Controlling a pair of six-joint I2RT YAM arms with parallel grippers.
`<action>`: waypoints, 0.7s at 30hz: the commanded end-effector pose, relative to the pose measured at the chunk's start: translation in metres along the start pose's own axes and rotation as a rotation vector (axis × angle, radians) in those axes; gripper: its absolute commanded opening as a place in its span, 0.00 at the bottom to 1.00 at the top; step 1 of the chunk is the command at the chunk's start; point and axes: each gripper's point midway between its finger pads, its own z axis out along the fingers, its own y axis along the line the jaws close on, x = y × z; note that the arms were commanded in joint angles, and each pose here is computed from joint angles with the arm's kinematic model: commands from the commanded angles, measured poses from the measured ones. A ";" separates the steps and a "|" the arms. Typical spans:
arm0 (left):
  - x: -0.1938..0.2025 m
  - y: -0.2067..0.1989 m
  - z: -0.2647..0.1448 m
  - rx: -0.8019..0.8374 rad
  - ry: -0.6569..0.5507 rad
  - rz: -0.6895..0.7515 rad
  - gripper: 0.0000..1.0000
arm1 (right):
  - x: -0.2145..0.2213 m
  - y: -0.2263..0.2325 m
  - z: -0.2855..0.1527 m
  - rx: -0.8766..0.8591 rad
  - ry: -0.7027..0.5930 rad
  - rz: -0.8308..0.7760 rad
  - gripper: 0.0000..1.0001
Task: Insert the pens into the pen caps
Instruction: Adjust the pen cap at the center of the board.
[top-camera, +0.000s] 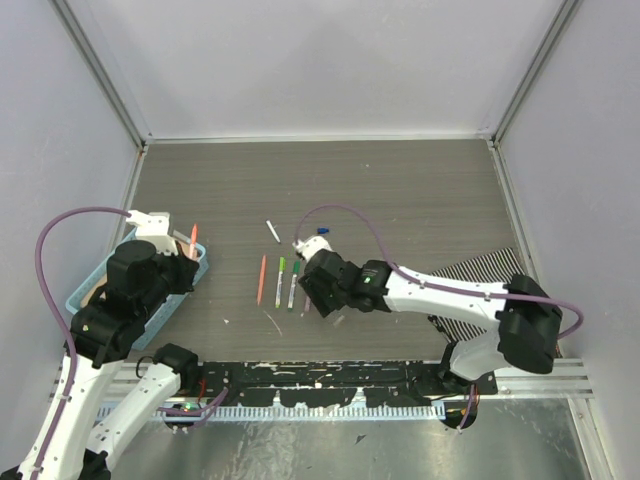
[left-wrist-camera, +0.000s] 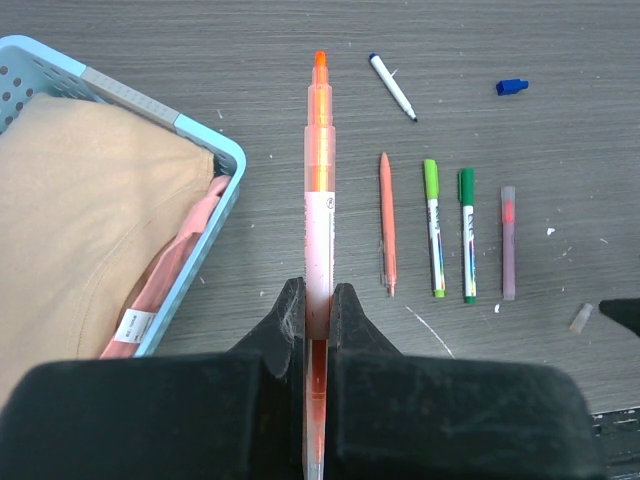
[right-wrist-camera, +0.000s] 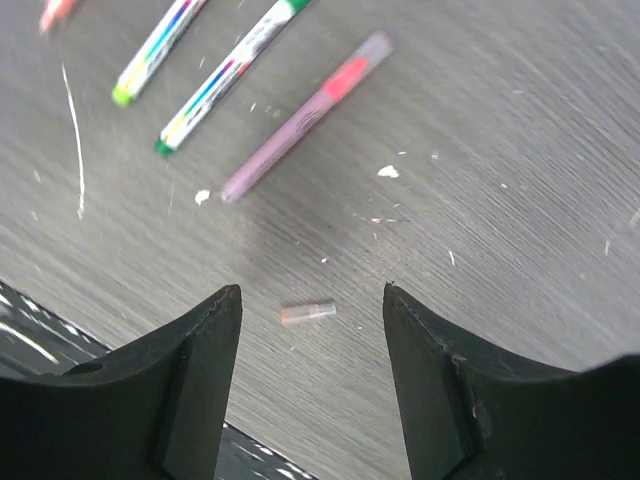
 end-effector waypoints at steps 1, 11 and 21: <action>-0.006 0.000 0.000 0.005 -0.030 0.003 0.00 | -0.034 -0.018 -0.025 0.148 -0.184 0.452 0.64; -0.006 -0.002 0.000 0.012 -0.033 0.002 0.00 | 0.014 -0.027 -0.023 0.382 -0.132 1.015 0.65; -0.006 -0.001 -0.001 0.010 -0.037 0.001 0.00 | 0.042 -0.029 -0.010 0.513 -0.060 1.078 0.70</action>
